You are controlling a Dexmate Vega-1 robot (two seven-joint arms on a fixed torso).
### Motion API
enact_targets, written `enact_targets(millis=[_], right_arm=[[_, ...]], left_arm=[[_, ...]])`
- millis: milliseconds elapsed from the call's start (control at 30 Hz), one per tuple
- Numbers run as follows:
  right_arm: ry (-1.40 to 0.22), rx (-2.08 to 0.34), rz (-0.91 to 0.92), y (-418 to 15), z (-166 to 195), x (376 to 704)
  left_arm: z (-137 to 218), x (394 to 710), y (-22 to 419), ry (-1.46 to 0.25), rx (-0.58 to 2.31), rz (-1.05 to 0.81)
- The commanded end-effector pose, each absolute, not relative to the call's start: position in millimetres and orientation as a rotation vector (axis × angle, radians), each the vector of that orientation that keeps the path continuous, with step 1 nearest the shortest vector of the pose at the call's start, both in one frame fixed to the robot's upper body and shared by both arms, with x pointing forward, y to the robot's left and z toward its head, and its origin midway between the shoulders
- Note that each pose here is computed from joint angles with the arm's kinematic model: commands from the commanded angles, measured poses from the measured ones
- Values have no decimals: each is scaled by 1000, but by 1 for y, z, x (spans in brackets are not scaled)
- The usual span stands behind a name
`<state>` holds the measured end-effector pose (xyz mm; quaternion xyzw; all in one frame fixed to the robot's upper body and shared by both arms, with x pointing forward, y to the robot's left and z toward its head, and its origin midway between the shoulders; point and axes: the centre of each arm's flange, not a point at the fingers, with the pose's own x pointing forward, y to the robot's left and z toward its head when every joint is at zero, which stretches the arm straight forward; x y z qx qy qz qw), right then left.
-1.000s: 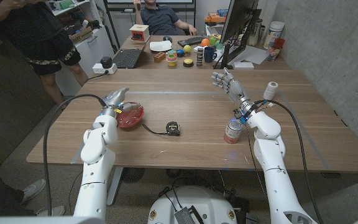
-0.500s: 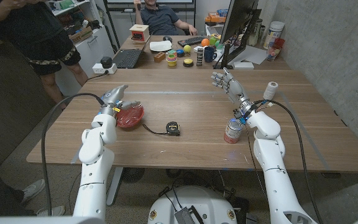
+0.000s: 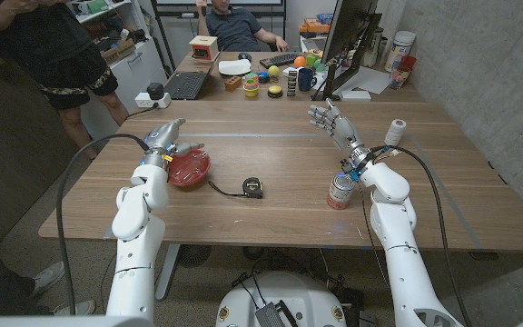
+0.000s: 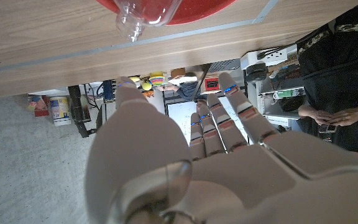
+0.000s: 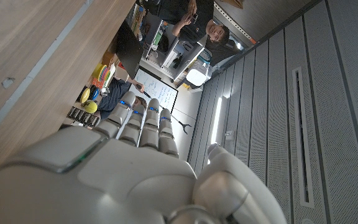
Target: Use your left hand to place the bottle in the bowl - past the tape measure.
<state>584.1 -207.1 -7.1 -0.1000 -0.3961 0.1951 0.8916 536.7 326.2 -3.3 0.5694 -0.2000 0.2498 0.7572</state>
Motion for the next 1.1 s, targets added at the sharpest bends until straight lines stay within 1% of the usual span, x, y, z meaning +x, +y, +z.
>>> enact_targets(millis=[33, 800, 1100], right_arm=[[-824, -208, 401, -208, -6, 584], [-826, -209, 398, -207, -2, 587], [-828, -208, 399, -207, 0, 587]], left_arm=[[4, 531, 327, -458, 1237, 566], [21, 521, 335, -518, 1190, 602], [27, 517, 339, -537, 1116, 606]])
